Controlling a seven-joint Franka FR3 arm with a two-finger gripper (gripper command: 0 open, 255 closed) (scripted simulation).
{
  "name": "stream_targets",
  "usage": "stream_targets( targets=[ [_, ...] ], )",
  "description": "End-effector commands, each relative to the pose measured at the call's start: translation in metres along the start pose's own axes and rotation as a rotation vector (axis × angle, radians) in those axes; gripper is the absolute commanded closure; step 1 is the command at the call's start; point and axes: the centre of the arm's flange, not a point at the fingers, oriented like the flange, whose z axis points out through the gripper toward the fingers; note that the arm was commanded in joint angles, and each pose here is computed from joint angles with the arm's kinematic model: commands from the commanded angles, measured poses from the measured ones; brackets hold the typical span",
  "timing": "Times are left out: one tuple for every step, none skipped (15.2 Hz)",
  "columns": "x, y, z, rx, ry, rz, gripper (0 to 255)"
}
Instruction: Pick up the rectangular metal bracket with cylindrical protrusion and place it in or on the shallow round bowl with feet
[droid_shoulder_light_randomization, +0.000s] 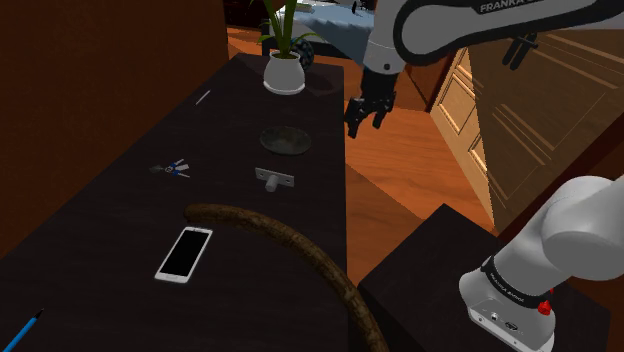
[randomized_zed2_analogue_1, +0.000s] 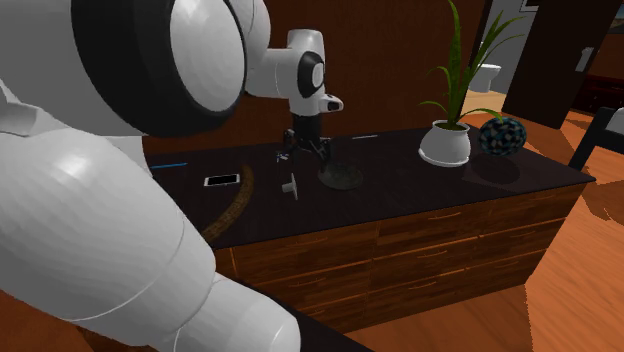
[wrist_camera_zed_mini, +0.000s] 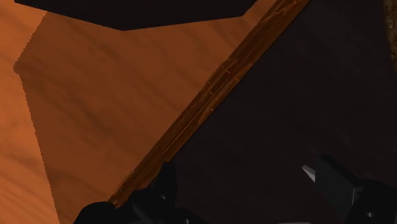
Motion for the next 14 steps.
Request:
stream_targets(
  targets=[
    [0.017, -0.018, 0.014, -0.003, -0.005, -0.016, 0],
    [0.026, -0.027, 0.021, -0.005, -0.007, -0.024, 0],
    [0.033, -0.035, 0.029, -0.007, -0.01, -0.032, 0],
    [0.041, -0.043, 0.036, -0.009, -0.012, -0.04, 0],
    [0.049, -0.052, 0.043, -0.011, -0.015, -0.048, 0],
    [0.057, -0.06, 0.05, -0.013, -0.017, -0.056, 0],
    [0.064, -0.069, 0.058, -0.014, -0.02, -0.064, 0],
    [0.072, -0.078, 0.065, -0.016, -0.022, -0.072, 0],
    [0.079, -0.086, 0.073, -0.018, -0.025, -0.08, 0],
    [0.087, -0.095, 0.08, -0.02, -0.027, -0.088, 0],
    [0.094, -0.104, 0.088, -0.022, -0.03, -0.096, 0],
    [0.101, -0.112, 0.095, -0.024, -0.033, -0.103, 0],
    [0.108, -0.121, 0.103, -0.026, -0.035, -0.111, 0],
    [0.115, -0.13, 0.11, -0.028, -0.038, -0.119, 0]
  ],
)
